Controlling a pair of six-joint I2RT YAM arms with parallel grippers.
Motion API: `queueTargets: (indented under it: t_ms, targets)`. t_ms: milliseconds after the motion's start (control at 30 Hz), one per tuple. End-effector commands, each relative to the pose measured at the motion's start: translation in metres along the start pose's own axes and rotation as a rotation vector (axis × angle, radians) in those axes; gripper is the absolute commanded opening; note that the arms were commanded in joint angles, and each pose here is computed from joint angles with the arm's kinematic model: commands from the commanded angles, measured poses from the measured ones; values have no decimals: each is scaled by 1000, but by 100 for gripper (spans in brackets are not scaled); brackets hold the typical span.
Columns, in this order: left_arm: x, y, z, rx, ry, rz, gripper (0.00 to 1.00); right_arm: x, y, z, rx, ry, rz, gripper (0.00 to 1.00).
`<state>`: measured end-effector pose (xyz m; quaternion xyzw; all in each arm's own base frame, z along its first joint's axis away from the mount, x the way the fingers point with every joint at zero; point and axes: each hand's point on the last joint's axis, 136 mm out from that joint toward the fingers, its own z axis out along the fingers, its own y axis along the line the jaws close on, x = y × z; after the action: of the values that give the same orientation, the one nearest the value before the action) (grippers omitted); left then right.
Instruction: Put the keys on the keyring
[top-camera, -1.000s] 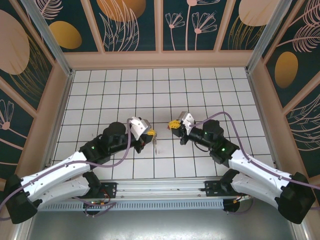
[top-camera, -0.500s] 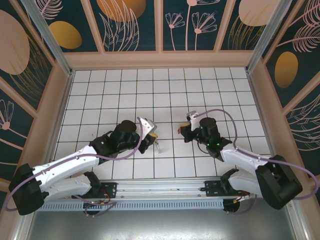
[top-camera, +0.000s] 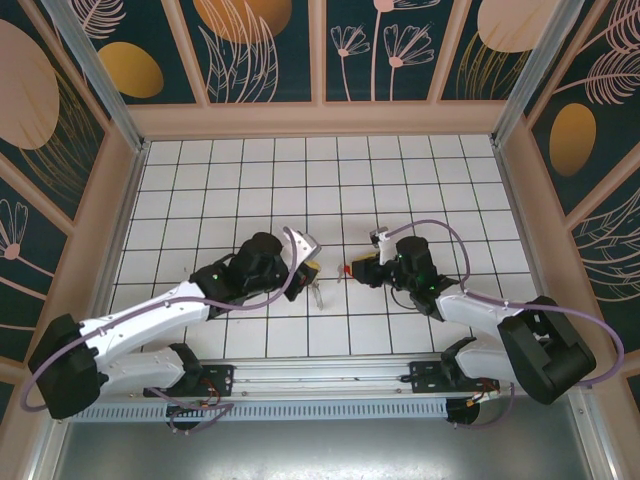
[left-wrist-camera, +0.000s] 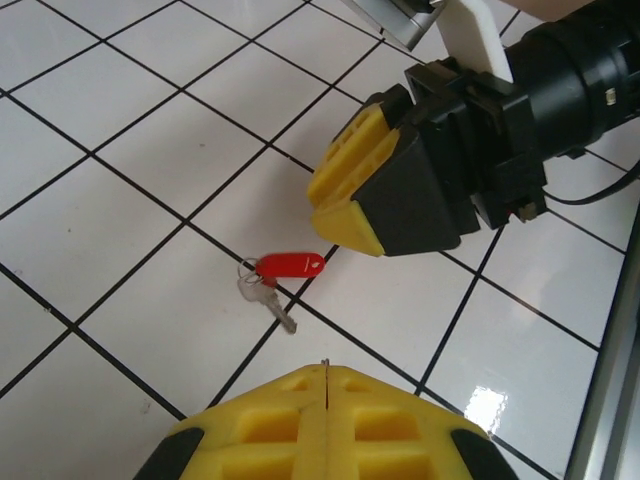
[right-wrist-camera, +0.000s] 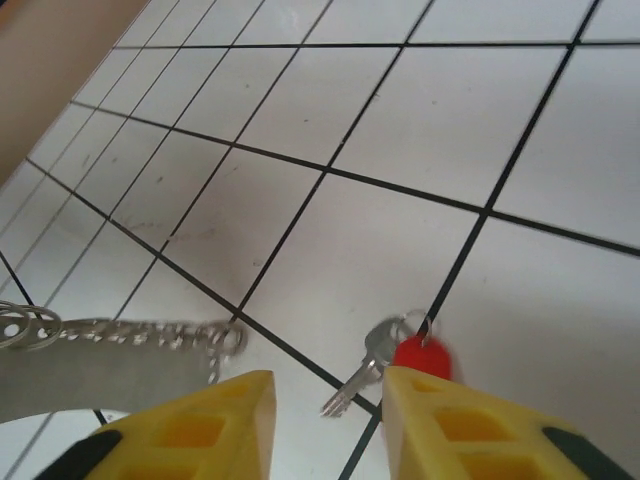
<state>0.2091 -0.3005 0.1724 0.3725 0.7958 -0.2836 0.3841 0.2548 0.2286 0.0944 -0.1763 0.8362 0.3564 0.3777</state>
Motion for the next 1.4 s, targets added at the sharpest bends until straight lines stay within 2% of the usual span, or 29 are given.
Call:
queueTargets:
  t_ms: [0,200,300,367,400,433,567,800,1067,1367]
  targets:
    - [-8,-4,9,38,6,27,0,-15,-21,-10,76,-74,52,40]
    - [-9,-16,47,139,80,24,0,-54,-48,-45,204,-243,60,50]
    - [-3,-17,69,164,119,16,0,-73,-56,-72,250,-353,67,52]
    - [-1,-16,83,176,147,9,0,-76,-57,-83,265,-384,71,52]
    - [9,-16,91,183,178,0,0,-74,-57,-86,270,-387,76,52]
    - [-2,-16,98,186,165,-3,0,-71,-59,-87,271,-381,83,52]
    - [2,-12,114,177,196,-25,0,-56,-59,-89,246,-368,140,52]
    - [44,2,142,123,315,-88,0,-53,-66,-93,264,-387,148,52]
    - [58,4,158,131,339,-113,0,-51,-68,-91,257,-381,153,51]
    - [78,8,156,105,418,-120,1,-49,-70,-90,260,-379,153,51]
